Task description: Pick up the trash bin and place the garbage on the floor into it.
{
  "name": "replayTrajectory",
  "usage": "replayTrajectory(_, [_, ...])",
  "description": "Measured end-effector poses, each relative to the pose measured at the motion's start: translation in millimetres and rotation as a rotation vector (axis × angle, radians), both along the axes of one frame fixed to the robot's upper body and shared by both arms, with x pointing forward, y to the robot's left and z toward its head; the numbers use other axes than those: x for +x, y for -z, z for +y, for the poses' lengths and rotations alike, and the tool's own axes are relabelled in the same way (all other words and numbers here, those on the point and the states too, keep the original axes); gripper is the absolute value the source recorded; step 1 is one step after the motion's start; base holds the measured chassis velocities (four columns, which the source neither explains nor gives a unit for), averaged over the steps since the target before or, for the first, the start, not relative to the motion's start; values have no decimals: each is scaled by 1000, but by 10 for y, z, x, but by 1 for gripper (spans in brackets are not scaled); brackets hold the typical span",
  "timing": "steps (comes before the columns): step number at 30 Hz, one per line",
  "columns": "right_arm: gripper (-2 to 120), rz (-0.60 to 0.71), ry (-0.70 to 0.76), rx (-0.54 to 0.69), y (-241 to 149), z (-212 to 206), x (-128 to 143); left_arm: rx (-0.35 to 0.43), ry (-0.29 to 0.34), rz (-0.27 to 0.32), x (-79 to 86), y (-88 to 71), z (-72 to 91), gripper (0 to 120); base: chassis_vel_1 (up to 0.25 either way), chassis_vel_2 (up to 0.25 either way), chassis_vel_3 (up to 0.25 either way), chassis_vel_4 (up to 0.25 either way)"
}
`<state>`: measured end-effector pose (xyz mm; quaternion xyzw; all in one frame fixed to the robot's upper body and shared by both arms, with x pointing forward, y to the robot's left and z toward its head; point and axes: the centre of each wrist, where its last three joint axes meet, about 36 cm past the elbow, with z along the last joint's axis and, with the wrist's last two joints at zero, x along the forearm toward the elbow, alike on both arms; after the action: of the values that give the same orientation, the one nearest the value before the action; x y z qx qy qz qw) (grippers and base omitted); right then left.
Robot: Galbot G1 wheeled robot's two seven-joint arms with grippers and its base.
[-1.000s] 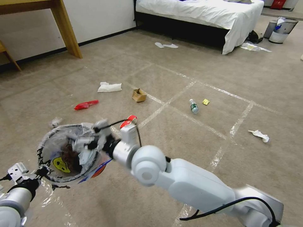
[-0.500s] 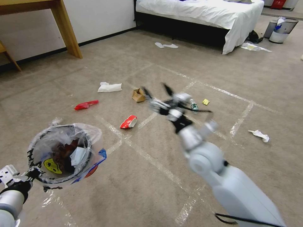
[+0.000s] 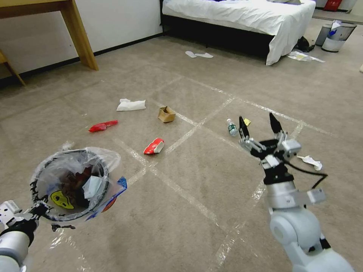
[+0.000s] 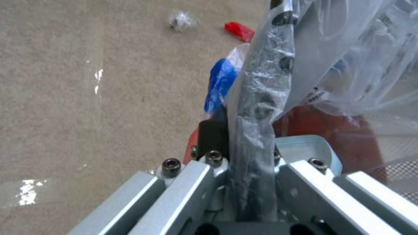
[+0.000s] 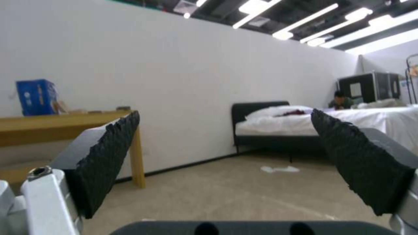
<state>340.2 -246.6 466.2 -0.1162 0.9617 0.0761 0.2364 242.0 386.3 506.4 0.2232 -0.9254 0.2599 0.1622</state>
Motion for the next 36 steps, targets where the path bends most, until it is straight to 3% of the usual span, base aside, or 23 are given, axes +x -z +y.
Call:
replayTrajectory(11, [100, 12, -10, -6, 102, 104, 7, 2, -13, 2, -48, -19, 44, 1, -37, 43, 32, -30])
replayTrajectory(36, [100, 30, -18, -8, 162, 201, -12, 3, -14, -2, -84, -47, 26, 1, -180, 181, 179, -194])
